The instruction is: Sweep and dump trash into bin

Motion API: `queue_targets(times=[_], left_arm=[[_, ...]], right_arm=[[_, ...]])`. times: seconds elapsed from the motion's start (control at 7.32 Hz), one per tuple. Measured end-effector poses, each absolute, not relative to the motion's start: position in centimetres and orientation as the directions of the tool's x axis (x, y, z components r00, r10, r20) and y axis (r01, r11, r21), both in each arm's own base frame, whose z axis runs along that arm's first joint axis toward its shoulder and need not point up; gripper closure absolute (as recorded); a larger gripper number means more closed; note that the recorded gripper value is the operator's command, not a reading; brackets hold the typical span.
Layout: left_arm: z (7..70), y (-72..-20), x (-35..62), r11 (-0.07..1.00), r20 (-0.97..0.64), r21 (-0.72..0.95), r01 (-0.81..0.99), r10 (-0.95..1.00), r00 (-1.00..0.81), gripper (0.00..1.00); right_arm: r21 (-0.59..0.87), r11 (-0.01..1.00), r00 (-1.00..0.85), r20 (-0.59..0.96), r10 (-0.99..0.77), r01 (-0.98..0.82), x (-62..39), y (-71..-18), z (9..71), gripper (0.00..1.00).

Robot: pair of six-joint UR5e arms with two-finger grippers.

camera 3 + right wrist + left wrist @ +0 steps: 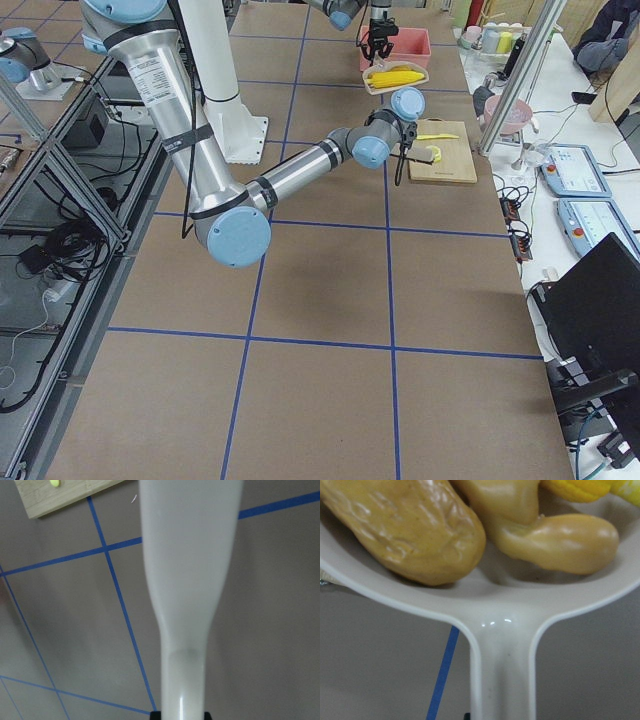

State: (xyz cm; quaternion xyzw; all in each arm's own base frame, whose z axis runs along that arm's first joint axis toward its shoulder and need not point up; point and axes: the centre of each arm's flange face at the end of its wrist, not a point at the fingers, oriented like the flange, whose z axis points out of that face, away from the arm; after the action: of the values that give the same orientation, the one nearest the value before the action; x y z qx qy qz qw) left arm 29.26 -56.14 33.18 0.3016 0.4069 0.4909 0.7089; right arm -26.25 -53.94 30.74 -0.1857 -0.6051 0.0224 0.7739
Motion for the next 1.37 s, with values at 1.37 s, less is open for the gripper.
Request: queue_targets(times=[1.37], left_arm=[[48.4, -55.5, 1.9, 0.375, -0.223, 0.784, -0.495, 0.914, 0.339, 1.00]], right_arm=[[-0.066, 0.994, 0.283, 0.958, 0.039, 0.085, -17.0, -52.4, 42.1, 1.00]])
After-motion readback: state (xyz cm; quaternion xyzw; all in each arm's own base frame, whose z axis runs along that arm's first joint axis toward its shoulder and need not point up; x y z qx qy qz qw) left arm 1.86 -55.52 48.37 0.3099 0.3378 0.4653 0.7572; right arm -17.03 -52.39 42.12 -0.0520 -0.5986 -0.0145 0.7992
